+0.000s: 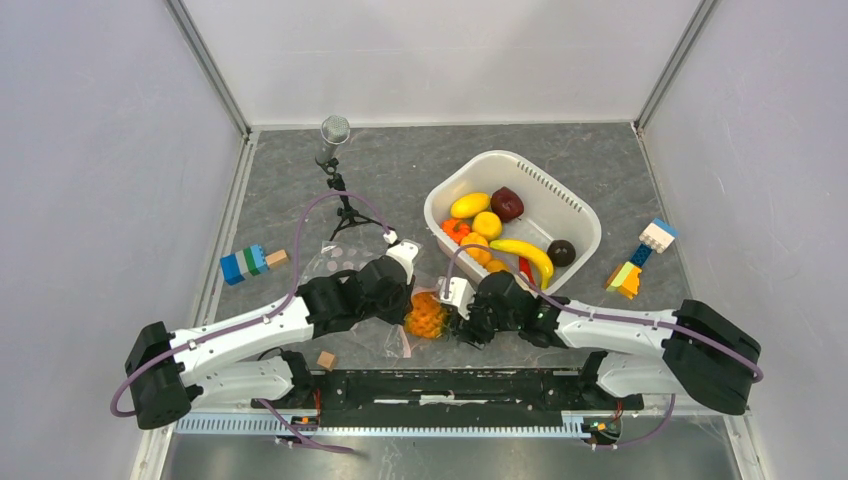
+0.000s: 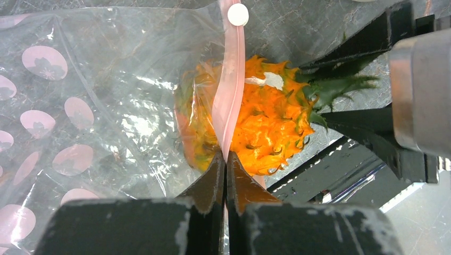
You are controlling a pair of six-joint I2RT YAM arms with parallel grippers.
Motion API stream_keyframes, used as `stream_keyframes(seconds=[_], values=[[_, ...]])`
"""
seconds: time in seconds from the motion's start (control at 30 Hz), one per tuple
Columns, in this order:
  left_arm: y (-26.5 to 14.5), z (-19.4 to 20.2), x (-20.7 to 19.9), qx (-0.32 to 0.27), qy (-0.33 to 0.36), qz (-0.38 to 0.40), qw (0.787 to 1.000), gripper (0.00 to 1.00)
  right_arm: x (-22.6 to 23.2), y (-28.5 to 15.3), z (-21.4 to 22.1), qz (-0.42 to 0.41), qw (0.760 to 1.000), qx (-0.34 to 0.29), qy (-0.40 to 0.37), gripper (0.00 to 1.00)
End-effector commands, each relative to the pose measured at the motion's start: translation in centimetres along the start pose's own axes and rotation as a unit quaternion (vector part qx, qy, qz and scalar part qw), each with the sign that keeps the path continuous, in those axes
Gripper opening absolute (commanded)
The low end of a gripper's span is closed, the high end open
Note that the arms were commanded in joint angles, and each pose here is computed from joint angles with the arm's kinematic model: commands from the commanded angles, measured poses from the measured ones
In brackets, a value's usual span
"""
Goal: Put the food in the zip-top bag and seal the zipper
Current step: Place the fake fruit in the zipper food storage bag.
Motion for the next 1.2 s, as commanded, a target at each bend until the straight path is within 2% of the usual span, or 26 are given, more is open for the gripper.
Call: stream_keyframes(seconds=[0.0,0.1,0.17,0.3,0.43,0.53,0.63,0.77,0.93,1.07,1.17], values=[[-0.4,-1.6,-0.1,-0.021,0.017,0.002,1.000,0.02,-0.5,-0.2,-0.7,0.022,0.999,-0.037,-0.015,0.48],[-0.6,-1.9,-0.2,-0.023,0.016,0.005,1.000,0.02,0.4,-0.6,-2.7,0.001,0.997,-0.077,-0.017,0.30],[-0.7,-2.2,-0.3,-0.027,0.013,0.006,1.000,0.02,1.2,-1.0,-3.9,-0.020,0.995,-0.100,-0.014,0.23],[-1.7,-3.5,-0.6,-0.046,0.005,0.014,0.999,0.02,2.5,-1.7,-5.8,-0.050,0.992,-0.114,0.004,0.18],[-3.2,-5.5,-0.9,-0.077,0.005,0.025,0.997,0.02,2.4,-1.9,-6.6,-0.032,0.995,-0.090,0.032,0.13],[-4.2,-6.8,-1.4,-0.093,0.008,0.041,0.995,0.02,2.6,-2.0,-6.9,-0.025,0.998,-0.053,0.037,0.13],[-4.8,-7.4,-1.6,-0.089,0.018,0.045,0.995,0.02,1.3,-2.5,-7.7,0.026,0.998,-0.044,0.042,0.11],[-4.8,-7.5,-1.8,-0.083,0.029,0.052,0.995,0.02,2.3,-2.7,-9.0,0.005,0.997,-0.035,0.066,0.13],[-4.7,-7.5,-1.9,-0.084,0.021,0.051,0.995,0.02,2.5,-3.1,-11.9,0.012,0.985,-0.105,0.139,0.11],[-4.8,-7.2,-1.6,-0.084,0.020,0.044,0.995,0.02,1.9,-3.2,-12.4,0.008,0.977,-0.115,0.181,0.11],[-4.7,-6.3,-0.8,-0.074,0.030,0.027,0.996,0.02,2.3,-3.6,-12.1,-0.035,0.974,-0.114,0.191,0.11]])
Point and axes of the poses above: each gripper's point midway between its finger pads, its own y axis out along the fingers, its own x axis along the line the jaws close on, z = x × y, the point moved 3 cm from there along -y, back along the fingers, and after that the axes turned 15 degrees about y, right-handed, at the moved point
